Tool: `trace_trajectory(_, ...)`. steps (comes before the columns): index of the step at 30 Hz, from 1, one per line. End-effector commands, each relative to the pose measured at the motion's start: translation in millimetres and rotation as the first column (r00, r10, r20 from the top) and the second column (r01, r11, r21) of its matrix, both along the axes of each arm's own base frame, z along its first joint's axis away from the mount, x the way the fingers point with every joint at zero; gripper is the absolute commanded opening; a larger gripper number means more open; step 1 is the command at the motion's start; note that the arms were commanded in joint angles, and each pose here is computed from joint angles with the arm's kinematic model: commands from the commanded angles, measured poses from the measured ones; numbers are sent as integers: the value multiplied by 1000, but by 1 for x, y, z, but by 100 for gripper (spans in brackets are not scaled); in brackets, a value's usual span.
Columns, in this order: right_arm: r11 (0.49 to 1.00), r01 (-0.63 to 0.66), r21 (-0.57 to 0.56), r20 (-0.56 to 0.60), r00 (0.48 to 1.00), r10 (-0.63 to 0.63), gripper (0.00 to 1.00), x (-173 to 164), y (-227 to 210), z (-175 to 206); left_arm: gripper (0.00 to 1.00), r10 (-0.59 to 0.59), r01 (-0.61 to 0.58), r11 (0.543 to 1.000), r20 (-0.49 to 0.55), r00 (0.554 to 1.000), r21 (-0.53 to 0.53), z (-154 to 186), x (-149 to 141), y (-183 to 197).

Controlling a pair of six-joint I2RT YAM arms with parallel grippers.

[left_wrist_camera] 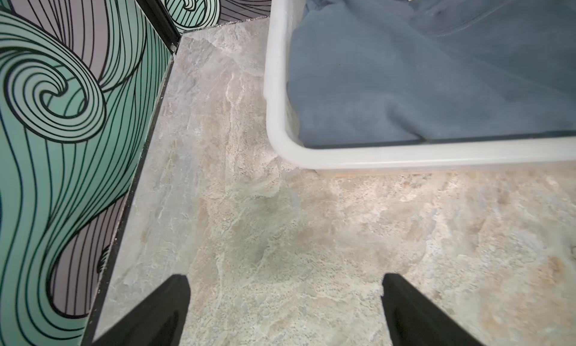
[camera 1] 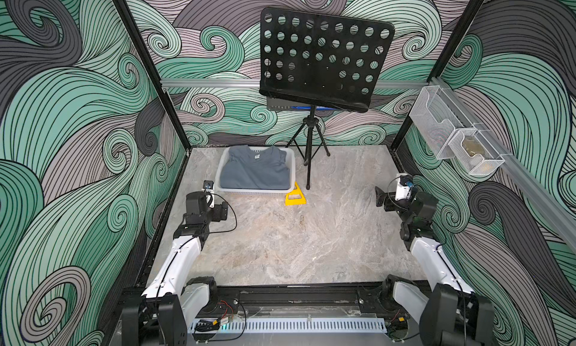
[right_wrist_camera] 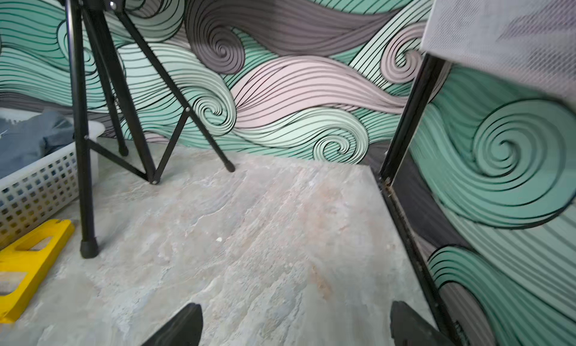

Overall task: Put the folded t-shirts into the basket
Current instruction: Reset both arms

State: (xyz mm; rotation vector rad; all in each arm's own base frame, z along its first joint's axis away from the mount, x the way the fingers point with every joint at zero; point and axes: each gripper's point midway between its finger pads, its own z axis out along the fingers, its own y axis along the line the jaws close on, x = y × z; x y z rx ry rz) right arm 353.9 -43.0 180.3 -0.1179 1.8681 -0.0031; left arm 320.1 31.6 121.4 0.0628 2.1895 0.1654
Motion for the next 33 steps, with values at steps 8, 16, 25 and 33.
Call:
trace_trajectory(8, 996, -88, 23, 153, 985, 83, 99, 13, 67, -8, 99, 21, -9, 993, 103, 994, -120, -17, 43, -5)
trace_trajectory(16, 996, -75, 54, 228, 972, 61, 99, 11, 66, -20, 99, -59, 93, 986, 227, 972, -138, -3, 56, -22)
trace_trajectory(25, 992, -104, 70, 264, 961, 82, 99, 15, 81, -33, 99, -83, 124, 982, 268, 960, -142, -31, 74, -33)
trace_trajectory(33, 995, -78, 68, 263, 963, 57, 99, 21, 80, -37, 99, -77, 109, 988, 264, 961, -108, -33, 82, -36)
